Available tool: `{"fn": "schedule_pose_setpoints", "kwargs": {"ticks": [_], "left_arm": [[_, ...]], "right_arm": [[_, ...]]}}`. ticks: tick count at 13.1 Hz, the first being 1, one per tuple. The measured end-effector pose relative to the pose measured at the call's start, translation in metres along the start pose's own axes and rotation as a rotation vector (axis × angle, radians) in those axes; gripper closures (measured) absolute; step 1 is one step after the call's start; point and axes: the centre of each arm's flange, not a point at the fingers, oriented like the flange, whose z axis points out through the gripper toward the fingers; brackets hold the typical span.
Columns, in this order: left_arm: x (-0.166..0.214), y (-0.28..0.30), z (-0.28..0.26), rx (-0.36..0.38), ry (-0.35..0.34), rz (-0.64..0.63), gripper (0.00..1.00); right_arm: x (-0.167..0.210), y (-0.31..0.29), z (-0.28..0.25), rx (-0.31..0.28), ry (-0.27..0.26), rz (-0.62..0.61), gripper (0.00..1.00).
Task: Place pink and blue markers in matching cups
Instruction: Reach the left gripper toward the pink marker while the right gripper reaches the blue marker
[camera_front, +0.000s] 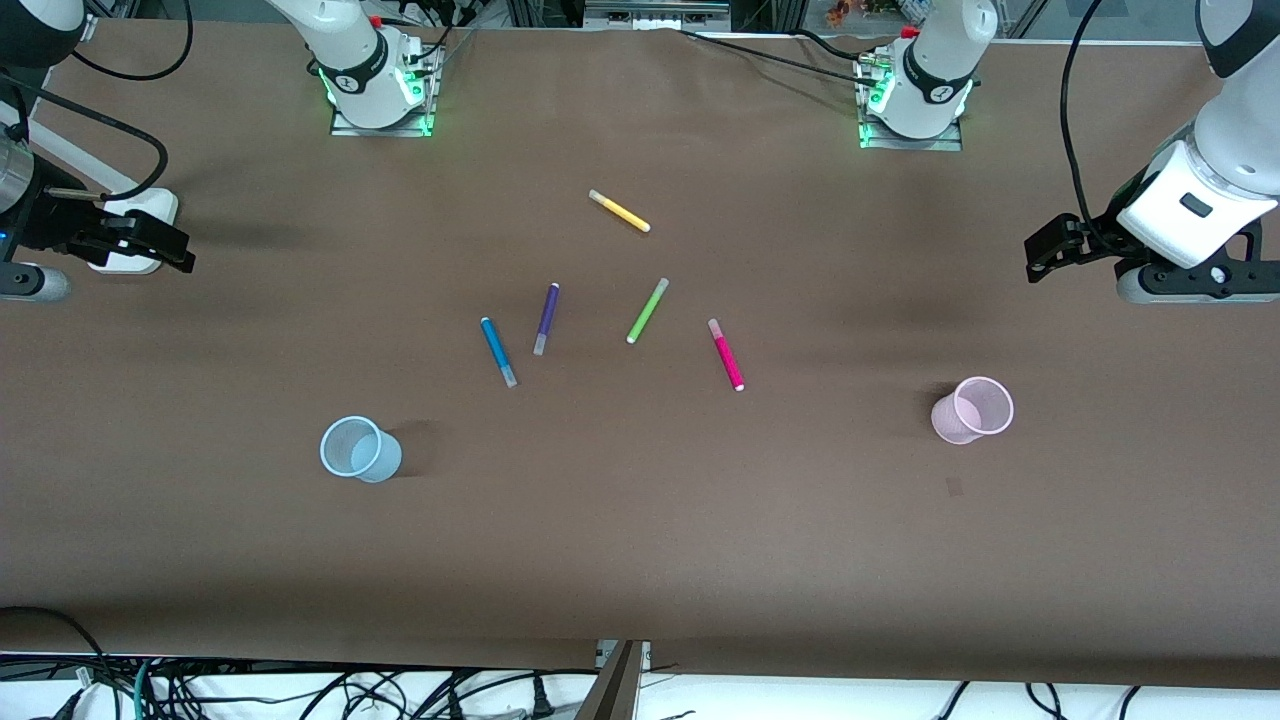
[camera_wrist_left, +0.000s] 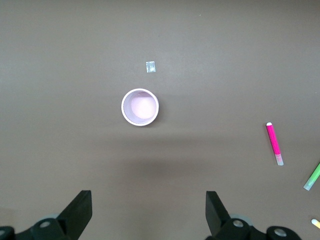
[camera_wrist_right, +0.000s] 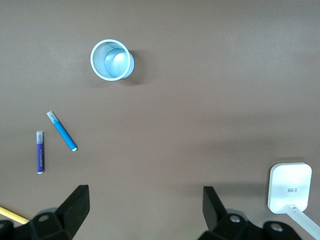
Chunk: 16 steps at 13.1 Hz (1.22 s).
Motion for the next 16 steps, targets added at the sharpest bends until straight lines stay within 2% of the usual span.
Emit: {"fn": "schedule_pose_setpoints", "kwargs": {"ticks": [8,10,13,16], "left_arm": [[-0.002,0.002,0.002,0.003,-0.021,0.003,0.0],[-0.005,0.011,0.004,0.006,-0.041,0.02,0.0],[-0.002,0.048,0.03,0.01,-0.098,0.035,0.0],[0.012,0.111,0.086,0.003,-0.143,-0.059,0.0]], "right_arm": [[0.001,-0.002,0.003,0.0,-0.007,-0.003,0.0],[0.003,-0.02,0.009,-0.003,-0.017,-0.033,0.0],[0.008,-0.08,0.037,-0.016,-0.056,-0.122,0.0],[0.018,-0.131,0.088,-0.033,-0.128,-0.197,0.0]]}}
